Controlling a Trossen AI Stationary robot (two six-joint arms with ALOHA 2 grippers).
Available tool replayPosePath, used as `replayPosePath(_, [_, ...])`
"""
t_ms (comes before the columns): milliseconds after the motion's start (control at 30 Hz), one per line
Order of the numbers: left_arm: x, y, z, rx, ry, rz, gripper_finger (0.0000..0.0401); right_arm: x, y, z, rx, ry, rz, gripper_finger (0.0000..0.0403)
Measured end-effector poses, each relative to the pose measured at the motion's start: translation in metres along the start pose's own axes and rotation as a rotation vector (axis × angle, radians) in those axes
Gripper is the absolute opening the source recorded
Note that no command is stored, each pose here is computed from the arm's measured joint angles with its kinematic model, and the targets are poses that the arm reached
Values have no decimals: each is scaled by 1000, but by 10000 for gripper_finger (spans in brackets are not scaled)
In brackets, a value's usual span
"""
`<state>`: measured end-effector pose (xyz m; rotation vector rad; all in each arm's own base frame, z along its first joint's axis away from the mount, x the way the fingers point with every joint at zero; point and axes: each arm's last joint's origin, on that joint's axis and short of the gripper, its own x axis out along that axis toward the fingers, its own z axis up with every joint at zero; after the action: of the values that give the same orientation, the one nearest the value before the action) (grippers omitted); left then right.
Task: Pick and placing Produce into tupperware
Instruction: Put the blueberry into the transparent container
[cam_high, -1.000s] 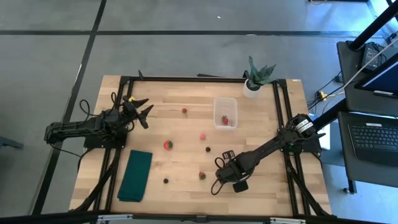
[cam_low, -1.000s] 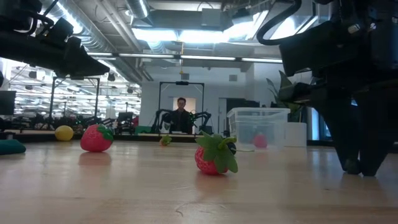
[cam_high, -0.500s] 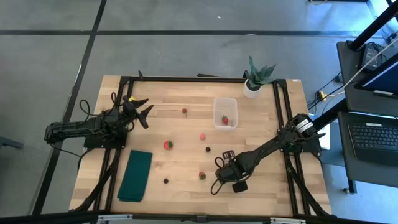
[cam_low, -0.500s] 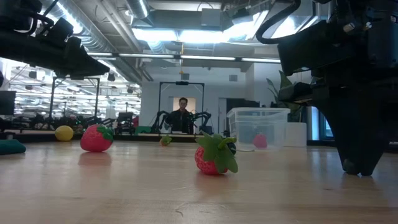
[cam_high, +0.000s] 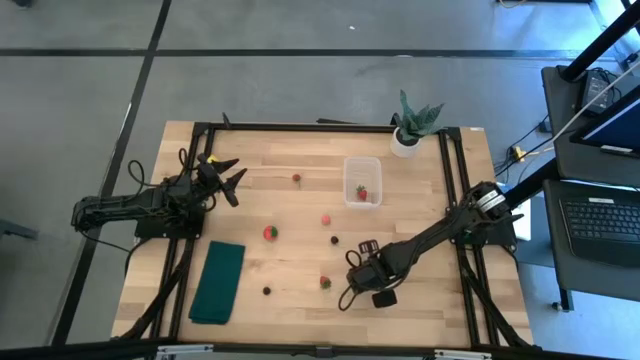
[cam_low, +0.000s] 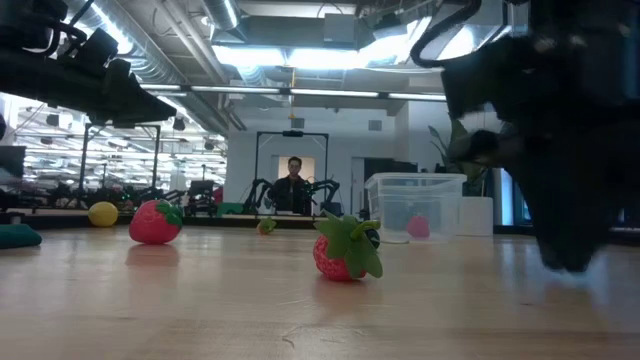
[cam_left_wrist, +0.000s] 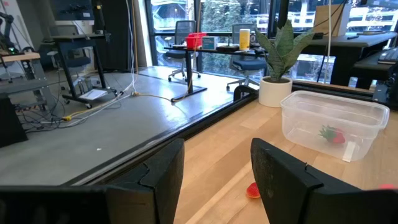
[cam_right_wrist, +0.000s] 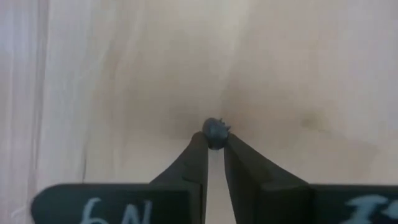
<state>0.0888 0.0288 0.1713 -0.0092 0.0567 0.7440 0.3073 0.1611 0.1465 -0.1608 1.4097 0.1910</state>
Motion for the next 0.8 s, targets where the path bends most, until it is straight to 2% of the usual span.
replayPosePath(200, [0,0,0,0,0,0,179,-51,-24,-2,121,-139,-71,43])
replayPosePath(300, [0,0,0,-1,0,0,179,-86,-42,-4,212,-262,-117,42])
replayPosePath(400, [0,0,0,-1,0,0,179,-118,-63,-8,322,-382,-199,42])
replayPosePath(533, [0,0,0,-1,0,0,179,-154,-93,-20,526,-534,-339,42])
replayPosePath(667, [0,0,0,-1,0,0,179,-166,-129,-29,724,-581,-382,42])
replayPosePath(800, [0,0,0,-1,-1,0,179,-161,-166,-32,862,-555,-380,42])
